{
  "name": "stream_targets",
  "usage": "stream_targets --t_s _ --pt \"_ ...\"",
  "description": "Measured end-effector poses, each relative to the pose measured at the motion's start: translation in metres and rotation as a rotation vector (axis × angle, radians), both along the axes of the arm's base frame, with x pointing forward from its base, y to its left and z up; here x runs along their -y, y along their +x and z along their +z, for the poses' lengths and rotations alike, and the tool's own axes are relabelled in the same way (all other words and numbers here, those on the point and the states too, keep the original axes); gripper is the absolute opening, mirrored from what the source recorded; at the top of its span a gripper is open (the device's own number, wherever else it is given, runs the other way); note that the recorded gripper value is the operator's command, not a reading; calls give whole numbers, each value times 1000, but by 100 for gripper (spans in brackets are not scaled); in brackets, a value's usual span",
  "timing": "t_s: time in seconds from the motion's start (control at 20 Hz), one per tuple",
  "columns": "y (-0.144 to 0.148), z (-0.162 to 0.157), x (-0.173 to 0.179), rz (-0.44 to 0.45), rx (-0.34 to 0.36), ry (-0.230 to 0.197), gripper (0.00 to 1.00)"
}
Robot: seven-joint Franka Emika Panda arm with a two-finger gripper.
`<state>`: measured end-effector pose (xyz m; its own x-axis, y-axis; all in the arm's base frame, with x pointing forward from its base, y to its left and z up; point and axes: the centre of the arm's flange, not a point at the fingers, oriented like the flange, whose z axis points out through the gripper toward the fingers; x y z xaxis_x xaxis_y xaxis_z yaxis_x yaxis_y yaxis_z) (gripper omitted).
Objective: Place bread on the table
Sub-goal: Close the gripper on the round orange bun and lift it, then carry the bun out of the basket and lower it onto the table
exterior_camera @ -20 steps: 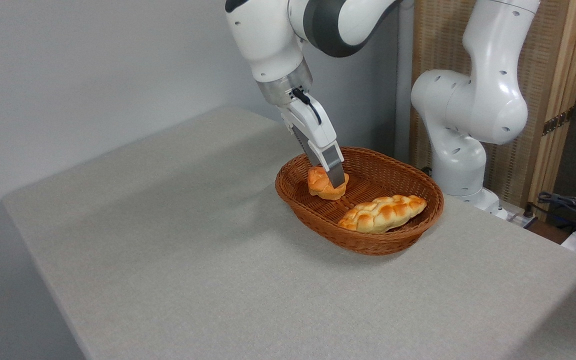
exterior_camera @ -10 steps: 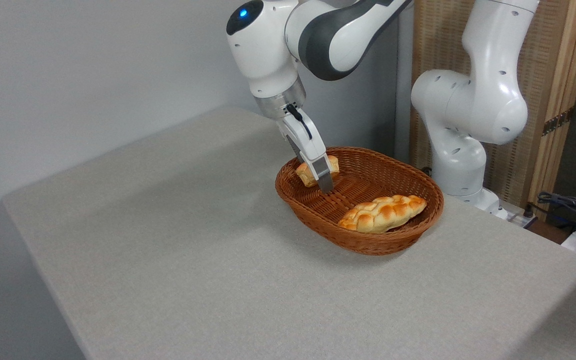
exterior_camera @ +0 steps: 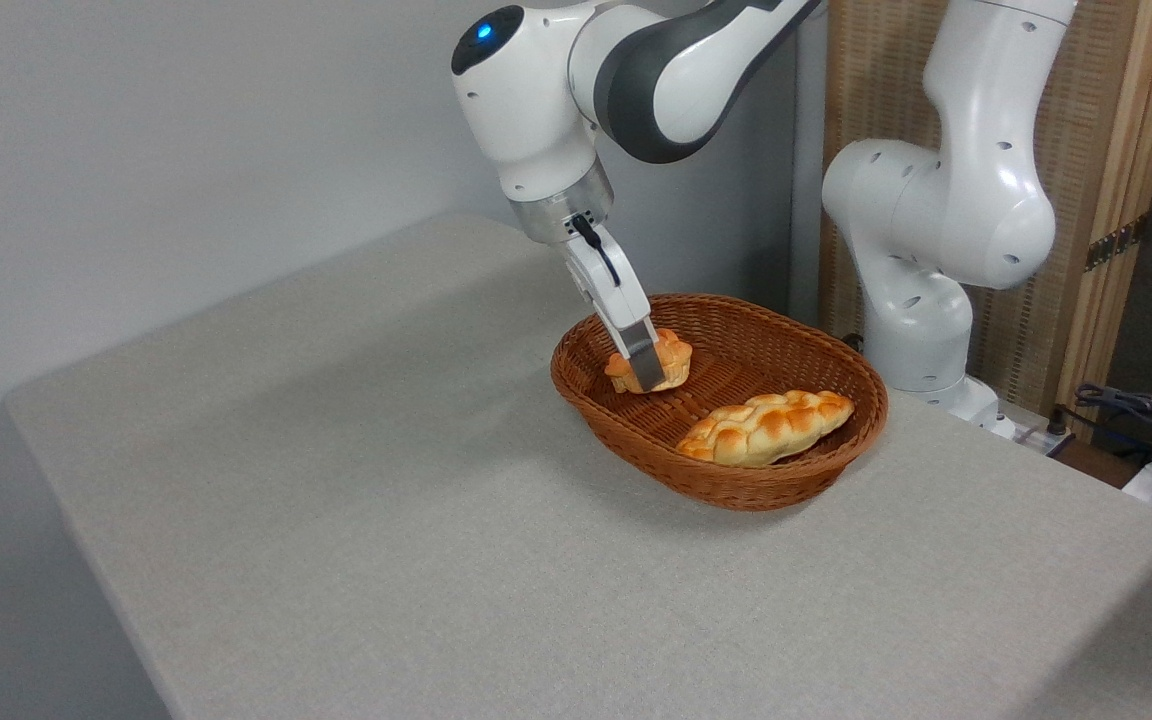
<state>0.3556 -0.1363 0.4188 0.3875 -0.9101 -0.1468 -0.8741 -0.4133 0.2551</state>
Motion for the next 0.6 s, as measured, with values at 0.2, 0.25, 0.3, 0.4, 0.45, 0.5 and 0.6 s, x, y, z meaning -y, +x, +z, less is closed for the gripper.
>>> stream_targets --t_s 0.2,0.25,0.3,0.4,0.45,0.5,0.6 --pt "0 0 0 -2 1 2 0" --pt "0 0 -1 -2 1 2 0" --pt "0 0 -1 -2 1 2 0" --pt "1 2 -2 1 0 2 0" --pt "1 5 -3 0 -8 7 1" --pt "4 13 -7 3 -16 11 1" --pt "17 37 -18 20 6 -2 1"
